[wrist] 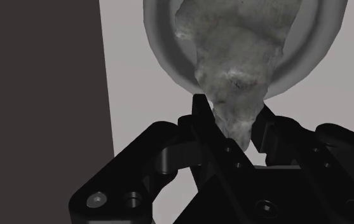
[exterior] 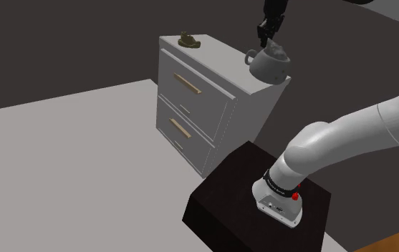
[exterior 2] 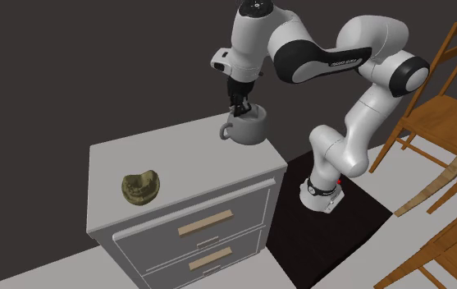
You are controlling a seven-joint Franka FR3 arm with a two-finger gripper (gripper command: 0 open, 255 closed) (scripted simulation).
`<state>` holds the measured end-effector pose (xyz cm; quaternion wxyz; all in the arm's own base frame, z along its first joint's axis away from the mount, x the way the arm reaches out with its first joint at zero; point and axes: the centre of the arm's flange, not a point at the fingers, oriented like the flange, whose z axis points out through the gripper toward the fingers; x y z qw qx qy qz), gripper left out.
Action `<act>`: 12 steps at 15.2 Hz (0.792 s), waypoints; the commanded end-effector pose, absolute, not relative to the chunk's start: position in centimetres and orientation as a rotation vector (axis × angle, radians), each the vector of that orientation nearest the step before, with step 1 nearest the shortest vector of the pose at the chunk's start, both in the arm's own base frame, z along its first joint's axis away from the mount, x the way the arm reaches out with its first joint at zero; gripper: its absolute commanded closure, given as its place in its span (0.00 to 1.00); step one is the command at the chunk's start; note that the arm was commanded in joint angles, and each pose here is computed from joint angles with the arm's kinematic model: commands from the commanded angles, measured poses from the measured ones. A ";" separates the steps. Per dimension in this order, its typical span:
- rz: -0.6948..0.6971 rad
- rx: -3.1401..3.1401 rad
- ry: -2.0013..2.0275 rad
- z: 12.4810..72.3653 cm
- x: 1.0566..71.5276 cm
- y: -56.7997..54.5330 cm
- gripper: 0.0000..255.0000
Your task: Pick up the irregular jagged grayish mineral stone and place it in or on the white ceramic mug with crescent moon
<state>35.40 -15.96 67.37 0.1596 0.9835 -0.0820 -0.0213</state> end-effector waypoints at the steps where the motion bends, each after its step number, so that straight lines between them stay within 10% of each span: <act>1: -0.094 2.816 -0.240 66.9 35.3 -16.0 1.00; 5: -0.094 2.816 -0.240 66.9 35.3 -16.0 1.00; 6: -0.094 2.816 -0.240 66.9 35.3 -16.0 0.00; 12: -0.094 2.816 -0.240 68.1 35.4 -15.6 0.00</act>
